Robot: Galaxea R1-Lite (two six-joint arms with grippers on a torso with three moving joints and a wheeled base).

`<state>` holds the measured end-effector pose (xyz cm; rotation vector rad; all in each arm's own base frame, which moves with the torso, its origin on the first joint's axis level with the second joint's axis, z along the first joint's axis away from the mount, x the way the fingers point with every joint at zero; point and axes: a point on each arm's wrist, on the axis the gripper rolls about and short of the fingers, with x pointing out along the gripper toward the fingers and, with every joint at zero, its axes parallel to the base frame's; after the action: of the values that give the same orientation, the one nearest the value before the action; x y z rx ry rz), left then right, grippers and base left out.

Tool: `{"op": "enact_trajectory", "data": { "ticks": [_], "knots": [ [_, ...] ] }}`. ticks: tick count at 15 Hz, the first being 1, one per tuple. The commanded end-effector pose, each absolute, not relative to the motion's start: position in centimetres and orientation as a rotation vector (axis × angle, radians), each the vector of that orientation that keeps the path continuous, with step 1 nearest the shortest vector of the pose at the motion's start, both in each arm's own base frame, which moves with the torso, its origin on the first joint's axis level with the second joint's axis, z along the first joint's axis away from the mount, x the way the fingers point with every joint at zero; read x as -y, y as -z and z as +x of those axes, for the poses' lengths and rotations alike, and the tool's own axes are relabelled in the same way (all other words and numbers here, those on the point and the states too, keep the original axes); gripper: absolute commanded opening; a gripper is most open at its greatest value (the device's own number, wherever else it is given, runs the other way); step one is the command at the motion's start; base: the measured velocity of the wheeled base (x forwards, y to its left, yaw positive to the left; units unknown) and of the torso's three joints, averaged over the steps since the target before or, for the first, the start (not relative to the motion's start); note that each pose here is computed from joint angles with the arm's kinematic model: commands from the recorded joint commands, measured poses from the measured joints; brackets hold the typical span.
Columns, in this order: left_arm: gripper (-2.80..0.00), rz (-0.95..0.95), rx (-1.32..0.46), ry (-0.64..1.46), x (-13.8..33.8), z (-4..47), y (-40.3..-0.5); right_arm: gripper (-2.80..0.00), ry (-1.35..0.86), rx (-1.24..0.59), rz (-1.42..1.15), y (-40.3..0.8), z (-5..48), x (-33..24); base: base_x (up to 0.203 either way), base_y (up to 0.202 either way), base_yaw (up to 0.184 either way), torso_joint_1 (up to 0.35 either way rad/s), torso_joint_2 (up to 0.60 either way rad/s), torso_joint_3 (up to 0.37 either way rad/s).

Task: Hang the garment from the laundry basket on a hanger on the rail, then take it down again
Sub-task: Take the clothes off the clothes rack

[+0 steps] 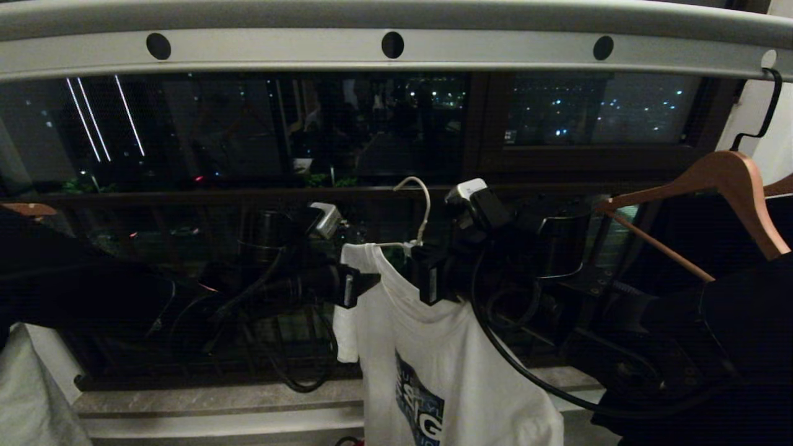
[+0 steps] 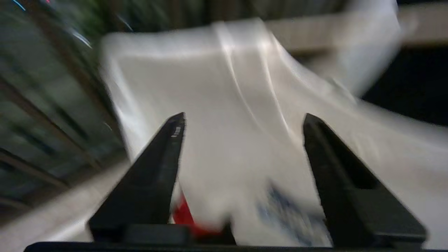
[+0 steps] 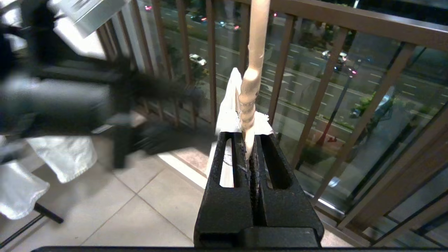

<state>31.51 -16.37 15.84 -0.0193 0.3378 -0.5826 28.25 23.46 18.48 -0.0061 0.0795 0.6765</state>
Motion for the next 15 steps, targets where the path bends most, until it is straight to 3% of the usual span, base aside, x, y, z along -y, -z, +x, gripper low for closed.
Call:
{"op": "enact_trajectory", "data": {
  "ticks": [1,8,15],
  "knots": [
    [0.00,-0.040,-0.258,0.518,17.6,32.3,-14.9,-2.80,-0.688,-0.075,-0.003,-18.6,27.9,-23.7,0.000,0.000,0.000,0.000,0.00,0.000],
    [0.00,-0.001,-0.245,0.427,17.2,33.1,-14.5,-2.80,-0.692,-0.069,-0.003,-18.8,27.7,-23.8,0.000,0.000,0.000,0.000,0.00,0.000],
    [0.00,-0.032,-0.189,0.436,16.0,31.5,-17.2,-2.80,-0.685,-0.071,-0.002,-18.7,28.0,-23.8,0.000,0.000,0.000,0.000,0.00,0.000]
  ]
}}
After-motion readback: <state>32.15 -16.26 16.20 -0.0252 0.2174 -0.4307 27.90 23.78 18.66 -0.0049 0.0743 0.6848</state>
